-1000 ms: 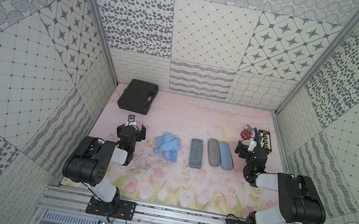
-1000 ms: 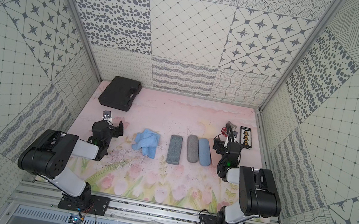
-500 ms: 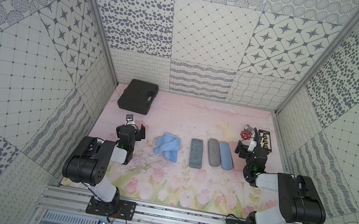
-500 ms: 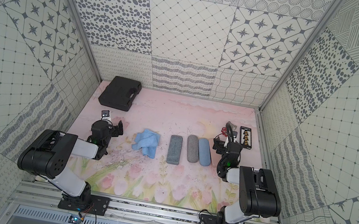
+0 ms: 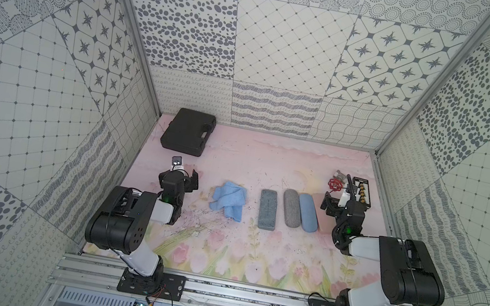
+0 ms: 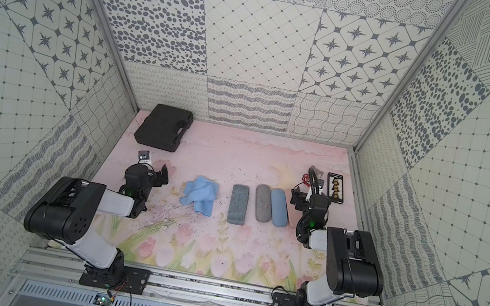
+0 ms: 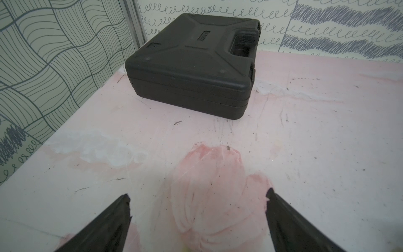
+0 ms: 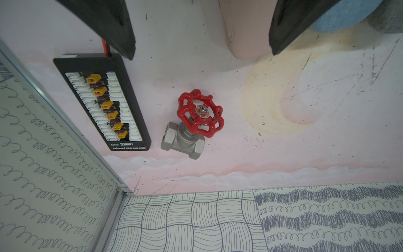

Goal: Wipe the eyeglass case
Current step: Reset both arms

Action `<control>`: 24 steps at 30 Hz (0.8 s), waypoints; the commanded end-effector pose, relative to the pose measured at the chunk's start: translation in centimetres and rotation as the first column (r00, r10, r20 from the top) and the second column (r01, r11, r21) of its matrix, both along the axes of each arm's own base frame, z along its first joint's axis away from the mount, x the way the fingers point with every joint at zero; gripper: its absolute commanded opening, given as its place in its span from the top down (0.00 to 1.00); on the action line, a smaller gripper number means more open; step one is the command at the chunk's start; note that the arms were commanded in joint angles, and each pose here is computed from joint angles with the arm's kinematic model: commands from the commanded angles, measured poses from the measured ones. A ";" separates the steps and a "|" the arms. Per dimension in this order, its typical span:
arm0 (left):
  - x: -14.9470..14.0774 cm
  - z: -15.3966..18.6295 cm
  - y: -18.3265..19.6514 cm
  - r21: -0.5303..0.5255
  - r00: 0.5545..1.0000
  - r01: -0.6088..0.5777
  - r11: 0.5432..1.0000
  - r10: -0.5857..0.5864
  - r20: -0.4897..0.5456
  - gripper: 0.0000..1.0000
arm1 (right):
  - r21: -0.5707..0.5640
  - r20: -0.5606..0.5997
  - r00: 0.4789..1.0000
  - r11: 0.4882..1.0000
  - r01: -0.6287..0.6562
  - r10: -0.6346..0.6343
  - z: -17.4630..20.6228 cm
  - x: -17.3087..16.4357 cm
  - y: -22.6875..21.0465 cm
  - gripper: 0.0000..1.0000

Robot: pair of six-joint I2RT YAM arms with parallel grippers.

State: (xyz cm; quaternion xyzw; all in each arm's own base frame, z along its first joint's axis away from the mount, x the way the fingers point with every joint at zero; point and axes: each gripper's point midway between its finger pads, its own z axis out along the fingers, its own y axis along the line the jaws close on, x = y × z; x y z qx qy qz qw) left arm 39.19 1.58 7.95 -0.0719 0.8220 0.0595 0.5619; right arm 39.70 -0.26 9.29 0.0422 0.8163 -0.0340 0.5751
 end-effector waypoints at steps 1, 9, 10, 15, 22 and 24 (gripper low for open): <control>0.3 0.5 0.0 -0.008 1.000 0.002 1.000 -0.002 0.016 0.01 | -0.001 0.051 0.999 1.000 -0.004 0.004 1.4 0.7 0.0 0.01; 0.3 0.5 -0.1 -0.005 1.000 0.002 1.000 -0.002 0.015 0.00 | -0.005 0.050 0.999 1.000 -0.003 0.003 1.4 0.6 0.0 0.01; 0.4 0.5 -0.1 -0.003 1.000 0.002 1.000 -0.002 0.015 0.01 | -0.005 0.049 0.999 1.000 -0.003 0.003 1.4 0.6 0.0 0.01; 0.4 0.5 -0.2 0.006 1.000 0.002 1.000 -0.002 0.015 0.00 | -0.005 0.052 0.999 1.000 -0.003 0.003 1.4 0.7 0.0 0.01; 0.4 0.5 -0.3 0.006 1.000 0.003 1.000 -0.003 0.015 0.00 | -0.005 0.050 0.999 1.000 -0.002 0.003 1.4 0.7 0.0 0.01; 0.4 0.5 -0.3 0.006 1.000 0.002 1.000 -0.003 0.015 0.00 | -0.005 0.049 0.999 1.000 -0.003 0.003 1.4 0.6 0.0 0.01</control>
